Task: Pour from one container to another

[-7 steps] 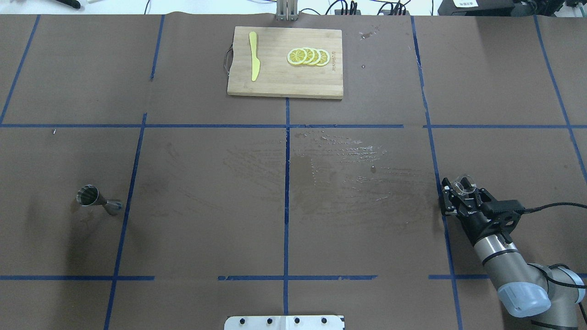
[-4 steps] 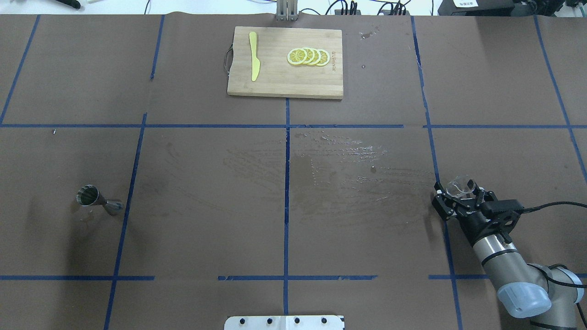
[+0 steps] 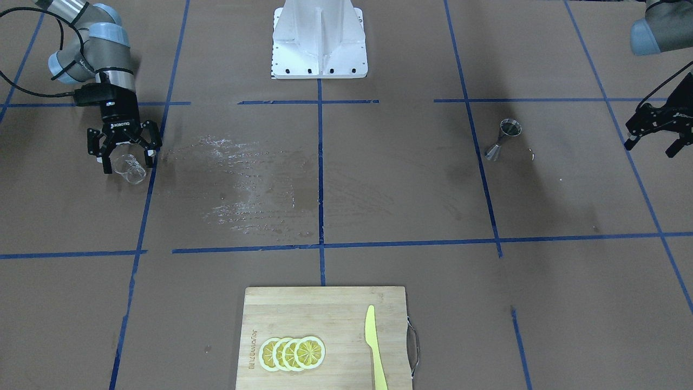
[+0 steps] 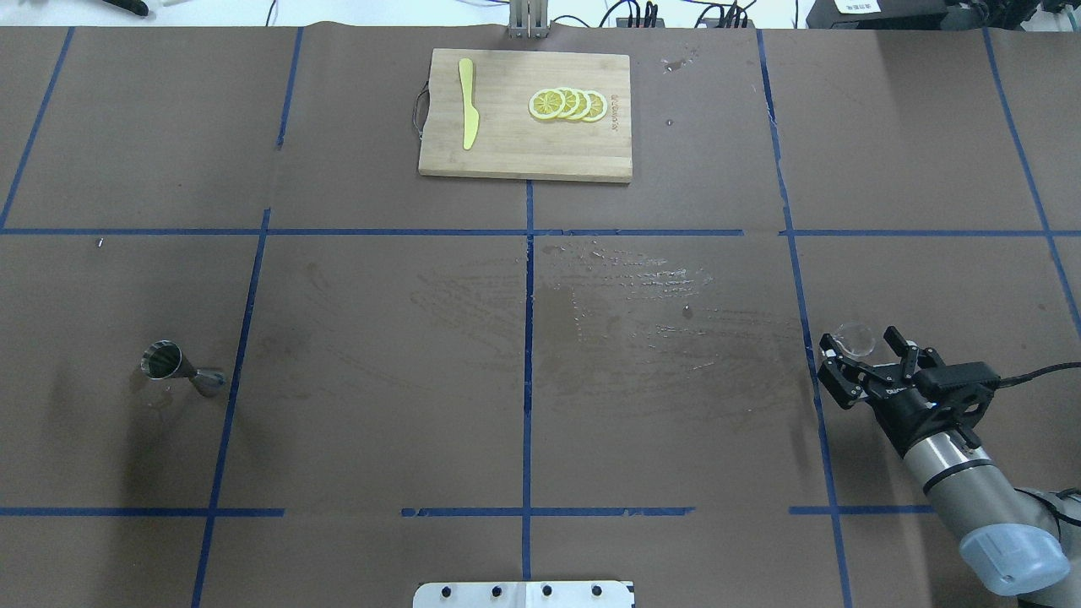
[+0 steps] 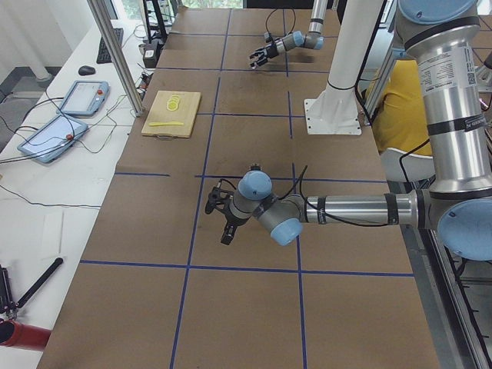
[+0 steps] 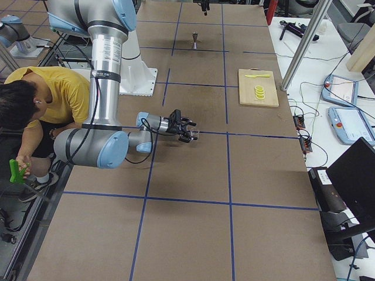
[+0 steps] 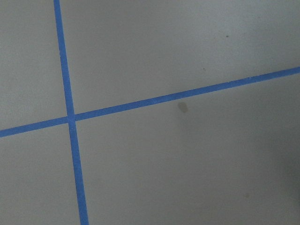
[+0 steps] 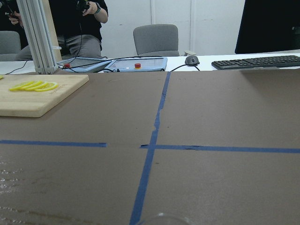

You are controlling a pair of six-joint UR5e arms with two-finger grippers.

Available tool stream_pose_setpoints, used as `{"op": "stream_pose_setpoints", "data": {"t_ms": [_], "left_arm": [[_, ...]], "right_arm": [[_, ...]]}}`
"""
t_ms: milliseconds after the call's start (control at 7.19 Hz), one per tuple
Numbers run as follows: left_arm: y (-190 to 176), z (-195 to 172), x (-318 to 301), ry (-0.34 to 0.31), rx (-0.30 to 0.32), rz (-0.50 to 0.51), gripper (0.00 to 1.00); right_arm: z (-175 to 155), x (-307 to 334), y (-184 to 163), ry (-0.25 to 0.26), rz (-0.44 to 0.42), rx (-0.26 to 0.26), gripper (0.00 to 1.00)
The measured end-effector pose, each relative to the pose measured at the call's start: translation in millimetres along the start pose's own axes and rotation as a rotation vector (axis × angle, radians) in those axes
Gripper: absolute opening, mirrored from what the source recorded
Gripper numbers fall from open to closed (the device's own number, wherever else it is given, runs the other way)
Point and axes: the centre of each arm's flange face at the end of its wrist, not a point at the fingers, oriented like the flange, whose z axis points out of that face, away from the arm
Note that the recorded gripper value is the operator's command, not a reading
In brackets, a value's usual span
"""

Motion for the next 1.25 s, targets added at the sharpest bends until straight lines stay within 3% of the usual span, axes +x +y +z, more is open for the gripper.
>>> {"op": "stream_pose_setpoints", "data": {"t_ms": [695, 973, 1251], "left_arm": [[-0.8, -1.5, -4.1, -0.006, 0.005, 0.024, 1.0], [-1.8, -11.9, -26.3, -0.034, 0.019, 0.079, 1.0], [-3.9, -25.8, -46.2, -0.039, 0.032, 0.072, 1.0]], "right_arm": [[-42.1, 27.4, -88.0, -0.061, 0.012, -0.118, 1.0], [-23.5, 70.7, -137.5, -0.056, -0.009, -0.212, 1.0], [-6.0, 129.7, -195.9, -0.039, -0.029, -0.33, 1.0]]}}
